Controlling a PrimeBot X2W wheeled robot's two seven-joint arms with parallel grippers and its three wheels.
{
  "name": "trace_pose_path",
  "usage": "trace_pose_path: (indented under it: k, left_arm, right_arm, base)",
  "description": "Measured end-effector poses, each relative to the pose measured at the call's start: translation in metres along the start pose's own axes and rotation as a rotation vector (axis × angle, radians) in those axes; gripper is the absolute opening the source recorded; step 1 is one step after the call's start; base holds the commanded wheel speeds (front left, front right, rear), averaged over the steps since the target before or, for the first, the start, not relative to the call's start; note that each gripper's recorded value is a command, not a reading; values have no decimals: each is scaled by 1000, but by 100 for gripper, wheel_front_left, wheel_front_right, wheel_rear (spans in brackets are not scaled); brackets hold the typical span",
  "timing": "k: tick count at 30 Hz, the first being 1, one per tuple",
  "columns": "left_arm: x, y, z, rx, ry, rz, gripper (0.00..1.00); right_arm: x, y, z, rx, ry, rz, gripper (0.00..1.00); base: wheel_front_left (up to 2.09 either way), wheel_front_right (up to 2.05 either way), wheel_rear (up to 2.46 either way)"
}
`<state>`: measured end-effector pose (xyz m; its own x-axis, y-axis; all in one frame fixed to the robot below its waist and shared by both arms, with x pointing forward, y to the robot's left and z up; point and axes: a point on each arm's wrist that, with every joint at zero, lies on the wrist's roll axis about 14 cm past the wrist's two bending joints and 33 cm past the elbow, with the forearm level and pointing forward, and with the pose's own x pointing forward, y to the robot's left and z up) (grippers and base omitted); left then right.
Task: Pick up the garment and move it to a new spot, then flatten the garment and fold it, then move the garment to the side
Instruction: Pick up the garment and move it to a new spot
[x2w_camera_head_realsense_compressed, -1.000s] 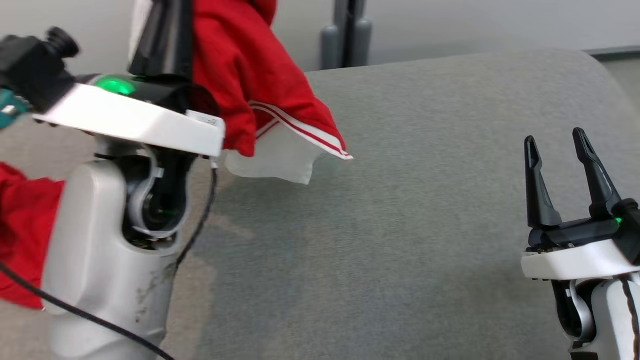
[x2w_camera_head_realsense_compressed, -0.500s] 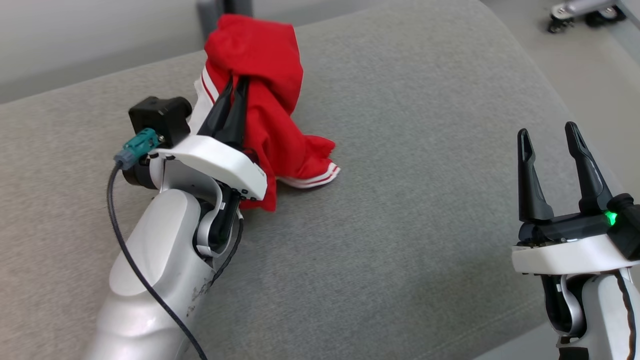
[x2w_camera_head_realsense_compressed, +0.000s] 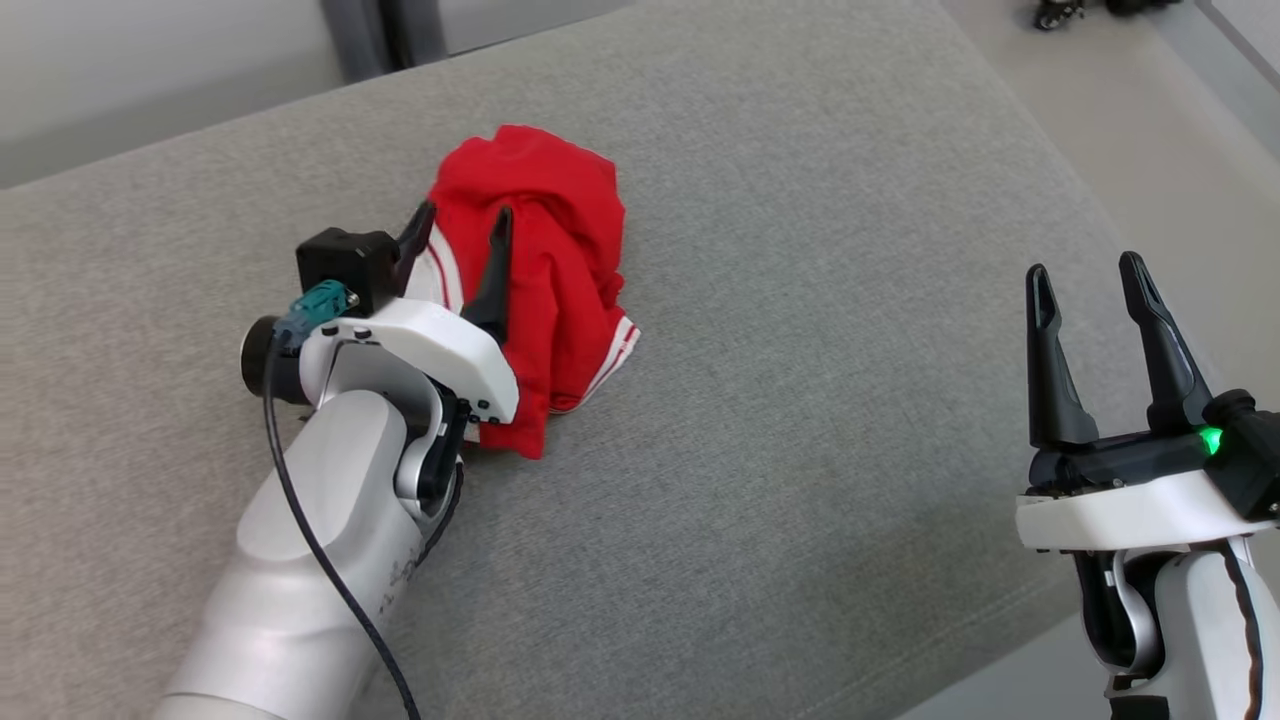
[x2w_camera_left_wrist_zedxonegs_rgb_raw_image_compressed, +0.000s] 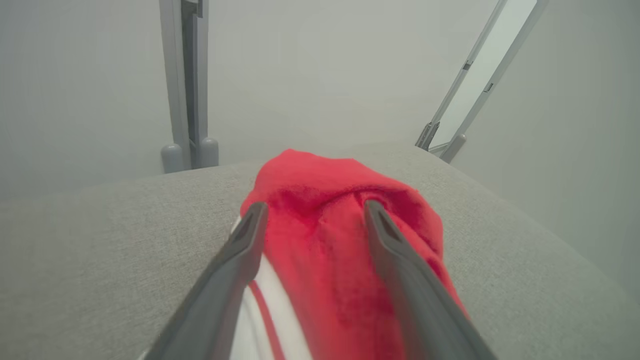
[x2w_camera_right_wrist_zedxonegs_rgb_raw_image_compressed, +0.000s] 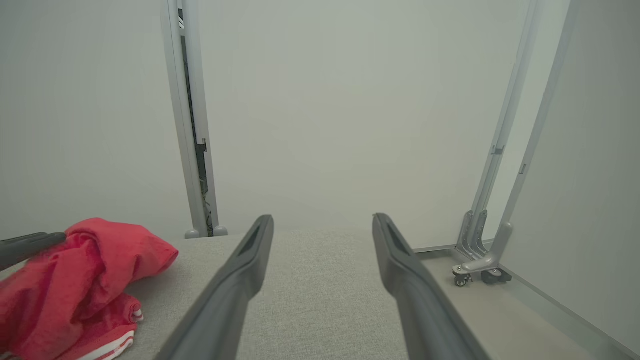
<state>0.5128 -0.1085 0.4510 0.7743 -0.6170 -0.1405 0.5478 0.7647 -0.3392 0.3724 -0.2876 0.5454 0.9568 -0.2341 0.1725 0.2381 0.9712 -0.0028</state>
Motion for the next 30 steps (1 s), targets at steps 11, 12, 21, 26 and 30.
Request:
trace_pose_path:
  k: [11, 12, 21, 26, 30]
  left_arm:
    - [-40, 45, 98, -8, -290, 133, 100]
    - [-49, 53, 107, 8, -321, 158, 100]
    - [-148, 101, 118, 128, -423, 335, 100]
    - [-210, 117, 104, 155, -434, 450, 100]
    - [-245, 121, 89, 134, -435, 535, 100]
  right_arm:
    - [12, 37, 15, 35, -63, 116, 100]
    - [13, 42, 17, 35, -71, 134, 100]
    - [17, 90, 31, 38, -121, 300, 100]
    - [15, 121, 32, 73, -126, 383, 100]
    - [12, 140, 30, 87, -123, 436, 100]
  base:
    - [0, 0, 0]
    - [0, 0, 0]
    - [0, 0, 0]
    - [0, 0, 0]
    - [0, 0, 0]
